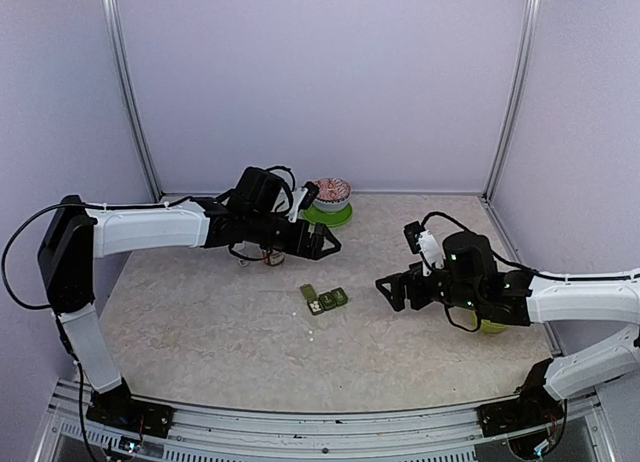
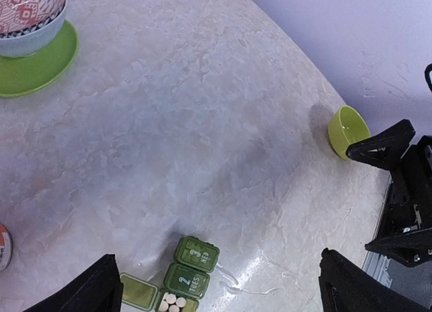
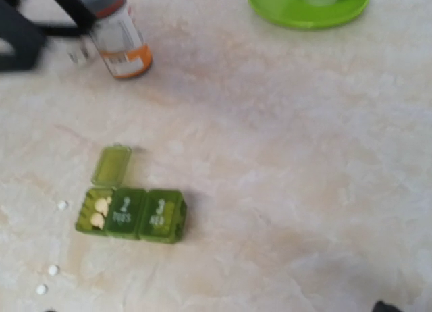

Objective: Sort the pills into containers
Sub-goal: Adjust the pill container at the center of the board, then hold the pill container at the center of the board.

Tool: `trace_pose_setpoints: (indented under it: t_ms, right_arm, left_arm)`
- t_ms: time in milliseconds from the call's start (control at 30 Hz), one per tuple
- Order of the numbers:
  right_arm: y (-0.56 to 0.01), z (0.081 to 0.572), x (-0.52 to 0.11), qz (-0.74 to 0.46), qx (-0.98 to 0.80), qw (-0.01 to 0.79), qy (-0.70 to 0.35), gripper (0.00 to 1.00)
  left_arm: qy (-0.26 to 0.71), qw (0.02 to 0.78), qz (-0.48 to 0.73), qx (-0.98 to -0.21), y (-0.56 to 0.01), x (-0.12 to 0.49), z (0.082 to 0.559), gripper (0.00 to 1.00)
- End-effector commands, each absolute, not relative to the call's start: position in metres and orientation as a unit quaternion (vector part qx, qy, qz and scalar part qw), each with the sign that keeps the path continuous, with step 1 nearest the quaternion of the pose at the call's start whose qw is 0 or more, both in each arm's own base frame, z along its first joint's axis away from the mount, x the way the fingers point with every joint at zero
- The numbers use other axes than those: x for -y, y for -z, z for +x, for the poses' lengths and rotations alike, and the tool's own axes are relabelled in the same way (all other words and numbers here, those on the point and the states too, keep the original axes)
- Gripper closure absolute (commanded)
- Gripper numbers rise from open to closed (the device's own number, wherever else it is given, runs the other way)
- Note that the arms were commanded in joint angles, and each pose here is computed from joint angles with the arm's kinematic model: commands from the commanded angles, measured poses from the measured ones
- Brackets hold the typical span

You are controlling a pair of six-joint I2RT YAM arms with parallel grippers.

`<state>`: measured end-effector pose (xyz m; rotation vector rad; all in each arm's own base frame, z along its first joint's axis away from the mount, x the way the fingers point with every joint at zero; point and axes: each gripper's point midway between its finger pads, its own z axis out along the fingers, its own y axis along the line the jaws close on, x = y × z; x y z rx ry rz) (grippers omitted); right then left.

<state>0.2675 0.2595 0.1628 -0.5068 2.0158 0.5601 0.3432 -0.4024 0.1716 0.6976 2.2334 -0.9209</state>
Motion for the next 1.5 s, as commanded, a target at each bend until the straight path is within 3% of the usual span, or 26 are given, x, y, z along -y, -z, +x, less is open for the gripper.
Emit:
trace_pose_setpoints:
  t_ms: [0,267,733,1467]
  right_arm:
    - [-0.16,0.28,-0.28,-0.215,-0.824,0.46,-0.252,0.01]
    - [-0.127,0.308,-0.315,-0.224,-0.842,0.417,-0.258,0.05]
    - [-0.076,0.326,-0.357,-0.222,-0.855,0.339,-0.322,0.18]
    - [-0.044,0.332,-0.366,-0.218,-0.865,0.316,-0.323,0.4]
  left_arm:
    - [0.358,0.298,0.248,-0.849,-0.152,0.388,0.333,0.01]
    - [0.413,0.287,0.211,-0.838,-0.13,0.369,0.332,0.01]
    - [0.407,0.275,0.192,-0.85,-0.093,0.364,0.347,0.01]
    - [0.4,0.258,0.193,-0.858,-0.063,0.363,0.349,0.01]
